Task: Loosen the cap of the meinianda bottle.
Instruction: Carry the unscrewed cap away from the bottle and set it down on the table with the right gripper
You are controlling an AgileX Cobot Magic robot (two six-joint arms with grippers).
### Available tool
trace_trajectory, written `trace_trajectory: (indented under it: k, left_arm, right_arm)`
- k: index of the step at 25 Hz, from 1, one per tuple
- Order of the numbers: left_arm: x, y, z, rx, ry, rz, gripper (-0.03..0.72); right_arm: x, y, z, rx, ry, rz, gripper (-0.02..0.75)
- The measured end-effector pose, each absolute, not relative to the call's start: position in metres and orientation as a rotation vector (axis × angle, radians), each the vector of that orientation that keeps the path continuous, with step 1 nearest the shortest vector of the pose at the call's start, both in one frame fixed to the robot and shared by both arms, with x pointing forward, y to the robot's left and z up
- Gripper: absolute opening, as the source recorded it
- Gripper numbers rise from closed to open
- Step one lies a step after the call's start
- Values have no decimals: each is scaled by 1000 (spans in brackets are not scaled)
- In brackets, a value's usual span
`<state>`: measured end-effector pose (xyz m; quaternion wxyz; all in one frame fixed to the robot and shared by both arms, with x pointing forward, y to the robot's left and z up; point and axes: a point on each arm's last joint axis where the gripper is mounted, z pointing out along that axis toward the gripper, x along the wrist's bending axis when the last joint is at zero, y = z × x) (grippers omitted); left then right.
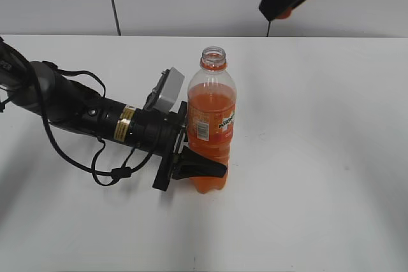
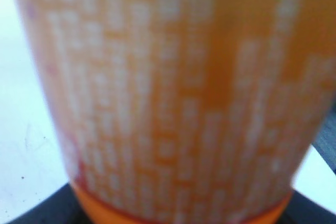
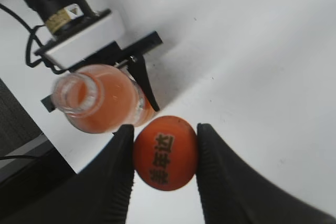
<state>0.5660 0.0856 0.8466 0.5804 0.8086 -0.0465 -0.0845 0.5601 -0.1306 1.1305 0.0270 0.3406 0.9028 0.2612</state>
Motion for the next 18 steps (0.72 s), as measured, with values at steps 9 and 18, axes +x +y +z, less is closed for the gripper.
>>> trace_trajectory:
  k: [9, 18]
  left_arm:
    - [566, 87, 852, 1920, -149, -175, 400]
    - [567, 87, 853, 1921, -178, -138, 400]
  right_arm:
    - [564, -179, 1055, 1488, 2789, 612, 272]
    - [553, -206, 997, 1781, 2683, 548, 272]
